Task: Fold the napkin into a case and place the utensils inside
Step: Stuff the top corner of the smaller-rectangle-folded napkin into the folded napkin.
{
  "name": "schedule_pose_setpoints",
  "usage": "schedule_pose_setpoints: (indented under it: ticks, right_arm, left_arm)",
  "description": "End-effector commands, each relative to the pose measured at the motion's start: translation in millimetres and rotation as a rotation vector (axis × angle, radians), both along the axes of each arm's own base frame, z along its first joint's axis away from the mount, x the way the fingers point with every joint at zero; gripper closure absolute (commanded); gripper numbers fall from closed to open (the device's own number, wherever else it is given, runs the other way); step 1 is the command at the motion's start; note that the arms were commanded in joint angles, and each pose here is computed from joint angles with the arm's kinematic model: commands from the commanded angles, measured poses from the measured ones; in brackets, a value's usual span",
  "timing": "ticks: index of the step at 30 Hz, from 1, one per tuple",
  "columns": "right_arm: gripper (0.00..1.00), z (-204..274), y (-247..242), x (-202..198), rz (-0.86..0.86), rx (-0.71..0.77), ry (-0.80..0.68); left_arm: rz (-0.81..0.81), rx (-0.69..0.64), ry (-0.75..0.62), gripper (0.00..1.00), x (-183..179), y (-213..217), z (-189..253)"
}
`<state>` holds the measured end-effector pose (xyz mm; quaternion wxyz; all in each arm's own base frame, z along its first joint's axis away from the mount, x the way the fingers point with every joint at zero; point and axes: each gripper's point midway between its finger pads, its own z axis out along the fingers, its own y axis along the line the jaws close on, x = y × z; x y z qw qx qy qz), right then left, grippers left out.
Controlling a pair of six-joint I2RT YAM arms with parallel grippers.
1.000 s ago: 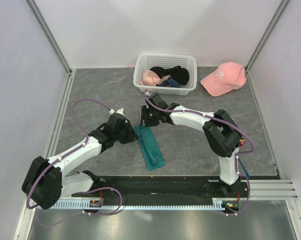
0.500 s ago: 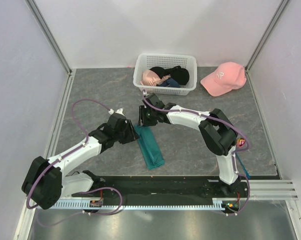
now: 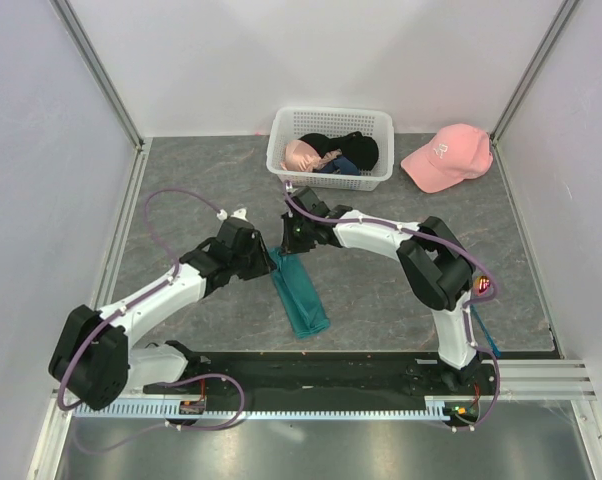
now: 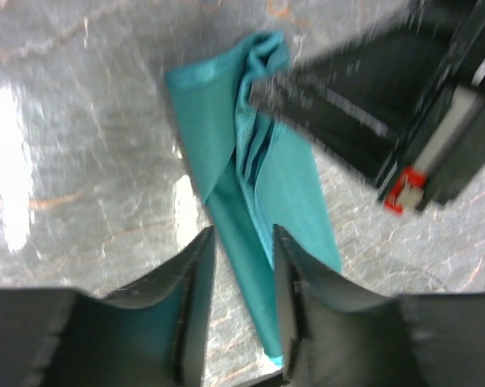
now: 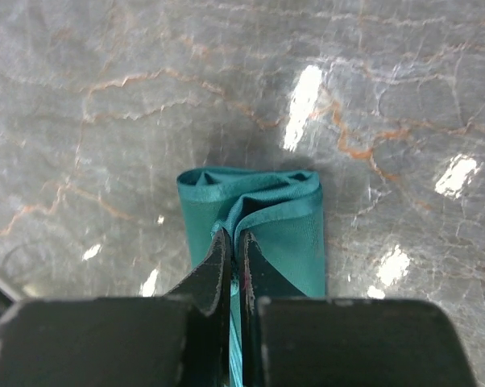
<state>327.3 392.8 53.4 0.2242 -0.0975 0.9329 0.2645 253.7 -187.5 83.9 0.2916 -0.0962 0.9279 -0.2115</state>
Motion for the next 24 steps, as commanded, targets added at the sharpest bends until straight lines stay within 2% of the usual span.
schedule_pose_setpoints:
  ticks: [1, 4, 6, 14, 17, 18, 24]
  right_arm:
    - [1.0, 31.7, -3.8, -3.3, 0.058, 0.083, -0.01]
    - [1.0, 38.7, -12.4, -2.7, 0.061, 0.097, -0.014]
    - [1.0, 44.6, -15.2, -4.2, 0.066, 0.116, -0.006]
    - [1.0, 48.5, -16.8, -5.6, 0.082, 0.146, 0.016]
    - [1.0, 47.8, -16.8, -5.6, 0.085, 0.15, 0.021]
    - [1.0, 47.2, -17.0, -5.9, 0.083, 0.15, 0.023]
    - [1.0, 42.3, -17.5, -5.2, 0.079, 0.153, 0.034]
  left_arm:
    - [-0.017, 0.034, -0.071, 0.7, 32.1, -2.8, 18.6]
    - [-0.045, 0.053, -0.033, 0.89, 42.3, -9.3, 7.8]
    - [-0.052, 0.073, -0.009, 0.91, 45.6, -10.9, -2.2]
    - [-0.085, 0.163, -0.048, 0.92, 65.5, -11.3, -12.4]
    - [-0.092, 0.19, -0.057, 0.87, 68.3, -12.3, -13.9]
    - [-0.093, 0.199, -0.063, 0.83, 70.1, -13.0, -13.7]
    - [-0.128, 0.255, -0.049, 0.75, 68.1, -21.7, -25.6]
